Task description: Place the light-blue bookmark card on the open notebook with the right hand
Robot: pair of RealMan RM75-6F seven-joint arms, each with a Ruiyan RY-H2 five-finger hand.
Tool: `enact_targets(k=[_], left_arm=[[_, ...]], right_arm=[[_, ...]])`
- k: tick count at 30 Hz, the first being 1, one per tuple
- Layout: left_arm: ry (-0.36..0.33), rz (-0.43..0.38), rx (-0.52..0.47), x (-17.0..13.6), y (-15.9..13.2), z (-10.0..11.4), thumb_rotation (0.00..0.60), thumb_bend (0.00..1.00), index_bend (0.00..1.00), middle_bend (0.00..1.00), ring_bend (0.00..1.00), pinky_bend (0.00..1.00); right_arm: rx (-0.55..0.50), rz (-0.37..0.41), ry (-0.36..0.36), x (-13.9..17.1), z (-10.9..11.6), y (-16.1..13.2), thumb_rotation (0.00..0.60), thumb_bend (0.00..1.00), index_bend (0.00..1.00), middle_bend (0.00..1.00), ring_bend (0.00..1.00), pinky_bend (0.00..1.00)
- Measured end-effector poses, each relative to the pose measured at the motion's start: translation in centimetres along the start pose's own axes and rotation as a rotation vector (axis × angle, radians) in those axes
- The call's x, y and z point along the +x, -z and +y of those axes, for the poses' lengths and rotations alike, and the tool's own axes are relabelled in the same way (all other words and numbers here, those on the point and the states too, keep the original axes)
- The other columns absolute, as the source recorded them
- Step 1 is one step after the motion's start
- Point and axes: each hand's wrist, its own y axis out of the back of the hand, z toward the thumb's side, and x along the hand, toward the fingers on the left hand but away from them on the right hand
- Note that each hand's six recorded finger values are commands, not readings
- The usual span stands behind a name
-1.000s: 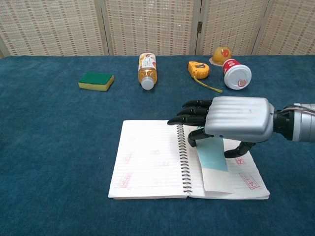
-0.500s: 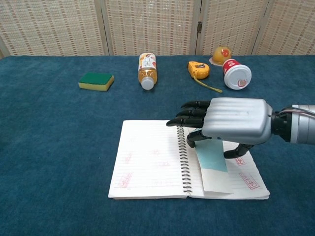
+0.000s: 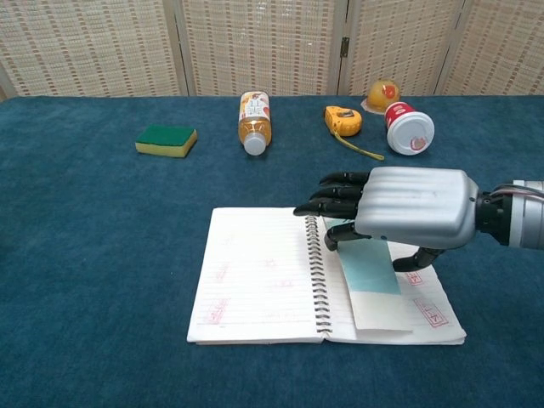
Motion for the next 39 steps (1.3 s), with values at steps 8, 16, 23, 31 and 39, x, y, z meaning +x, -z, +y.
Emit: enact_targets(k=[8, 16, 23, 31, 39], left_arm=[[-0.004, -0.001, -0.004, 0.0, 0.0, 0.1, 0.600, 0.14, 0.10, 0.03, 0.00, 0.00], [-0.004, -0.003, -0.003, -0.1, -0.1, 0.1, 0.600, 0.14, 0.10, 0.03, 0.00, 0.00], [-0.002, -0.003, -0.002, -0.1, 0.0, 0.1, 0.600, 0.14, 0.10, 0.03, 0.00, 0.00], [-0.002, -0.004, 0.004, -0.1, -0.1, 0.1, 0.600, 0.14, 0.10, 0.03, 0.00, 0.00], [0.005, -0.015, 0.010, 0.0, -0.6, -0.2, 0.600, 0.14, 0.10, 0.03, 0.00, 0.00]], right_arm=[[0.005, 0.004, 0.003, 0.2, 0.3, -0.2, 0.600, 0.26, 0.25, 0.00, 0.00, 0.00], [0.006, -0.007, 0.011, 0.5, 0.5, -0.1, 0.600, 0.26, 0.25, 0.00, 0.00, 0.00], [-0.062, -0.051, 0.031, 1.6, 1.0, 0.9, 0.600, 0.29, 0.25, 0.00, 0.00, 0.00], [-0.271, -0.126, -0.029, 5.4, 1.0, 2.6, 0.600, 0.49, 0.20, 0.52, 0.49, 0.43], [-0.468, -0.145, -0.209, 9.0, -0.1, 1.4, 0.600, 0.71, 0.14, 0.88, 0.93, 0.87]])
